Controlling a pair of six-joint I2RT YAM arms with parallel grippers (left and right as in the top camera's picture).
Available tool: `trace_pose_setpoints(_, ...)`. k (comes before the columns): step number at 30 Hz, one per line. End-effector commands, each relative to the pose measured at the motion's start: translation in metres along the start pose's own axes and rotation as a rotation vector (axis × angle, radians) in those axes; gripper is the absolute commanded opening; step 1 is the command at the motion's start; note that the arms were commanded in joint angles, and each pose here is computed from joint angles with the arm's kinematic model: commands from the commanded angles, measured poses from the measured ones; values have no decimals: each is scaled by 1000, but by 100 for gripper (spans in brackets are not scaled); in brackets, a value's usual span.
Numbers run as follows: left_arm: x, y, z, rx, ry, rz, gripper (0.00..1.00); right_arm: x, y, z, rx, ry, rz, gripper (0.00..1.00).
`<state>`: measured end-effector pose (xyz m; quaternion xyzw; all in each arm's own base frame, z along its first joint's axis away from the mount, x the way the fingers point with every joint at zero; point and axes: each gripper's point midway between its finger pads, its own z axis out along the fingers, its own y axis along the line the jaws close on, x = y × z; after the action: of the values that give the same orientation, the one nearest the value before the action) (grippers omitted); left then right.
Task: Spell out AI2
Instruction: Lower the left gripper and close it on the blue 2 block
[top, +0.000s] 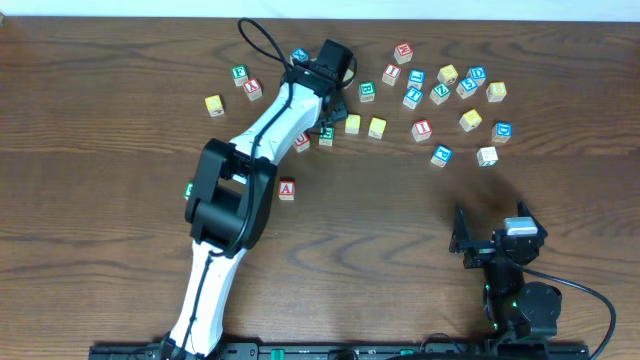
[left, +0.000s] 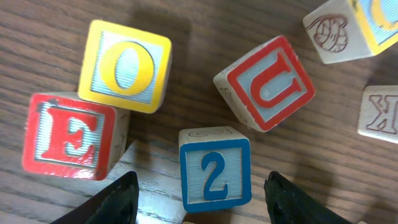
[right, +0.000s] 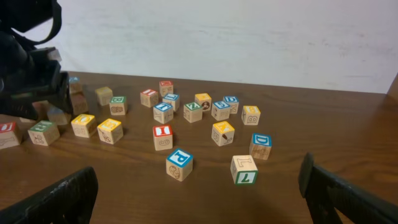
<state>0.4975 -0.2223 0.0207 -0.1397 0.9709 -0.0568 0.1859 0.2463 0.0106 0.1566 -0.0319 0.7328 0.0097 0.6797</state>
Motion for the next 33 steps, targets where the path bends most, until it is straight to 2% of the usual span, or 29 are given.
trace_pose_setpoints(1, -1, -2, 6, -12, -13, 23, 64, 1, -3, 0, 14, 2, 11, 99)
trace_pose_setpoints(9, -2, -3, 6, -11, -15, 22, 64, 1, -3, 0, 14, 2, 11, 99)
trace_pose_setpoints(18, -4, -4, 6, -5, -22, 22, 52, 1, -3, 0, 14, 2, 11, 99)
trace_pose_setpoints(33, -8, -3, 6, -16, -43, 20, 50, 1, -3, 0, 14, 2, 11, 99)
